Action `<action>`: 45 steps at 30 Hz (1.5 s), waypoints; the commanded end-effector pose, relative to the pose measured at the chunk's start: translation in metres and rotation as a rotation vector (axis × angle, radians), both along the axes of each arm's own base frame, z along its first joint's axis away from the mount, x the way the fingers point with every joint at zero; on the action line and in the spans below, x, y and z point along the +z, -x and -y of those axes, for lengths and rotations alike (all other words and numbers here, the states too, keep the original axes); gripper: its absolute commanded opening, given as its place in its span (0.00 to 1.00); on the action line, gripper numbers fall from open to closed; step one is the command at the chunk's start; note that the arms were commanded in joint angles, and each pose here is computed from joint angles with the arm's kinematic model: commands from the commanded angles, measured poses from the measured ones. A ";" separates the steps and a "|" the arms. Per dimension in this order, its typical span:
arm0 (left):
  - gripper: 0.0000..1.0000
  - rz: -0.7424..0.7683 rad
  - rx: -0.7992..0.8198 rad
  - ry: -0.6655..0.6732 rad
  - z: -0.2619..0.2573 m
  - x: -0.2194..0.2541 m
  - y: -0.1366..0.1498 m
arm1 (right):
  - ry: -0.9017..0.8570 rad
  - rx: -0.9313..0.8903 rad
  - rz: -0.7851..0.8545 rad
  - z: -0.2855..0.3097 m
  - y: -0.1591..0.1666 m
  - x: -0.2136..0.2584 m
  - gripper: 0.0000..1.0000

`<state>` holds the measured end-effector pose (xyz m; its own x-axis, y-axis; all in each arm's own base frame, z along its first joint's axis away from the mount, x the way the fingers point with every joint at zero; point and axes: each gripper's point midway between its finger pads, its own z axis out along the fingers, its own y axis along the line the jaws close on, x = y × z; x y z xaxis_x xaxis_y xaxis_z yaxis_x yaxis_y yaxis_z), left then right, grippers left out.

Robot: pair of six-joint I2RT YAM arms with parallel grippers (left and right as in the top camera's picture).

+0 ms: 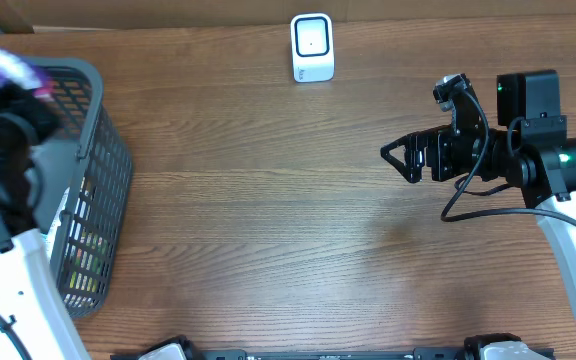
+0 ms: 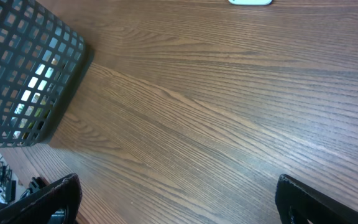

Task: Scan the item barcode
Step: 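Place the purple snack pack on the table center, release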

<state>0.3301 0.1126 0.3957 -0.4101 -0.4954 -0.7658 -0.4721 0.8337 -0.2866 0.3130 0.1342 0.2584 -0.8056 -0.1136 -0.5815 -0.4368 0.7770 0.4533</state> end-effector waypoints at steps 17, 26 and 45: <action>0.04 -0.784 -0.750 0.169 0.277 -0.241 -0.010 | -0.002 0.002 0.019 -0.001 -0.001 0.008 1.00; 0.35 -0.985 -0.754 0.172 0.301 -0.320 -0.008 | -0.002 0.002 0.018 -0.001 -0.001 0.008 1.00; 0.75 -0.503 -0.722 0.137 0.235 -0.105 -0.063 | -0.001 0.002 0.015 -0.001 0.000 0.007 1.00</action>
